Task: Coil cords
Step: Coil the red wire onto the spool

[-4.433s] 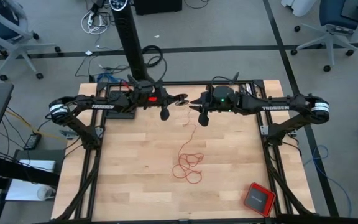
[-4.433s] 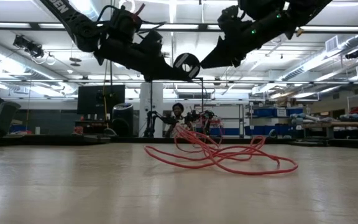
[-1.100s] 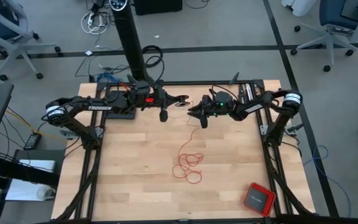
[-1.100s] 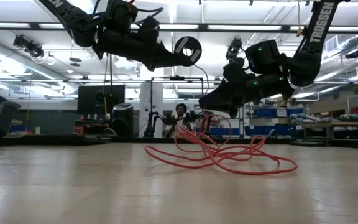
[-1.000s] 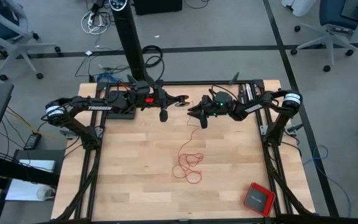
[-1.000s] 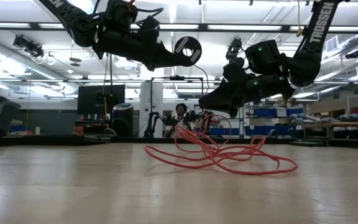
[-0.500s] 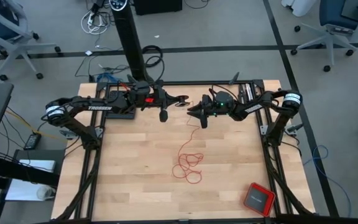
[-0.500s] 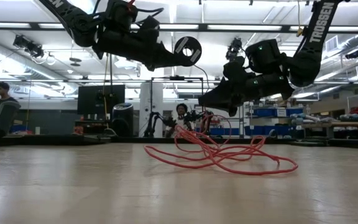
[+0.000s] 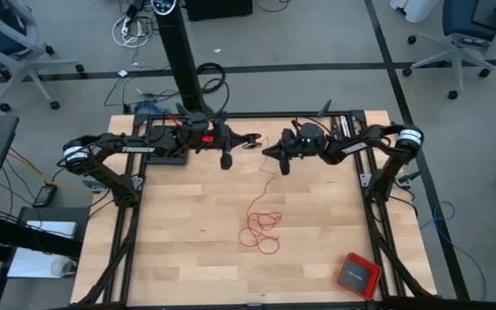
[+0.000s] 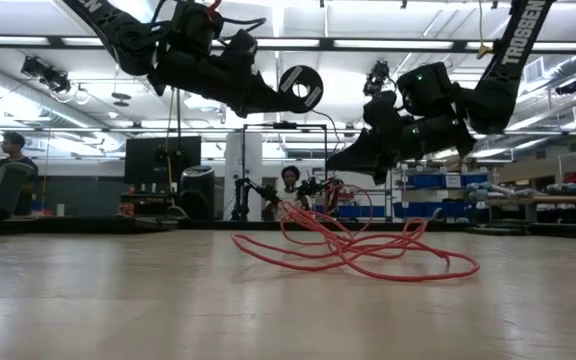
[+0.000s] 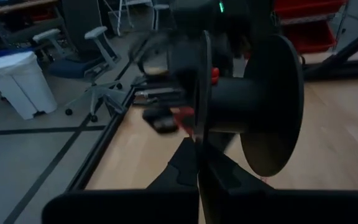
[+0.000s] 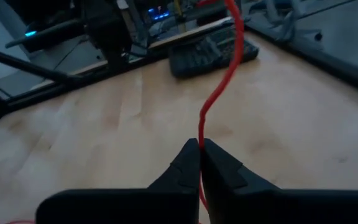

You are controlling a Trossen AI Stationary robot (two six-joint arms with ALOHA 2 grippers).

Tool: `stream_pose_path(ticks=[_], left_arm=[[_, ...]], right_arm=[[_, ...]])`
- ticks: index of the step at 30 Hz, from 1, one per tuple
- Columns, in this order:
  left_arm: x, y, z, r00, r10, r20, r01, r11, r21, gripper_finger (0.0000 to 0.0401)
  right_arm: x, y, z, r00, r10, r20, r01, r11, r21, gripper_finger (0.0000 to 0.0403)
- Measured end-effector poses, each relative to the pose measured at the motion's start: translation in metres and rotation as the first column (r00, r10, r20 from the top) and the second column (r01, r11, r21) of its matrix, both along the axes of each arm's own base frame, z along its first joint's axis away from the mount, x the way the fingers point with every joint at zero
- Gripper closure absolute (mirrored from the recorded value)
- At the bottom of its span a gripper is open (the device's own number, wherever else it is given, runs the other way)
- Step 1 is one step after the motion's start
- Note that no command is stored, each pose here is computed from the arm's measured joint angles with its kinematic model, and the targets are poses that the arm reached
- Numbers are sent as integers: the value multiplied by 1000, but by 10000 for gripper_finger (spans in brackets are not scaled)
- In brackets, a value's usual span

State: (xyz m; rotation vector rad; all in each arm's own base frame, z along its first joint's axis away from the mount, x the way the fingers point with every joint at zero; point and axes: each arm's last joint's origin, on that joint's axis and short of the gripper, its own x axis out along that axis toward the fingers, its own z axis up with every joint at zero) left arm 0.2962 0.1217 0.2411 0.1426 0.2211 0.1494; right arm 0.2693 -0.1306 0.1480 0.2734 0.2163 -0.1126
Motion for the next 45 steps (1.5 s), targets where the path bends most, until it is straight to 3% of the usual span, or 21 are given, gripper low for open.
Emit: stream_pose_path(ticks=[8,13,20,26,35,40,45], left_arm=[[-3,3,-8,991,92,-99,-87,995,58,401],[-3,3,-8,989,110,-103,-104,993,64,401],[-3,3,-8,988,112,-102,-106,992,63,401],[-3,3,-8,989,112,-101,-106,992,63,401],[-3,3,-7,989,116,-90,-112,993,49,401],[2,3,-2,992,127,-1,-127,992,7,400],[2,3,-2,991,133,5,-133,991,-4,400]], right_arm=[[-15,8,36,994,-108,-33,103,985,-137,401],[-19,23,60,990,-136,30,139,967,-213,401],[-7,38,82,990,-117,80,134,957,-258,402],[3,46,95,993,-111,41,118,948,-296,403],[5,50,97,994,-97,43,105,949,-298,403],[12,60,103,989,-56,138,95,949,-300,403],[22,63,107,989,-45,143,88,946,-313,403]])
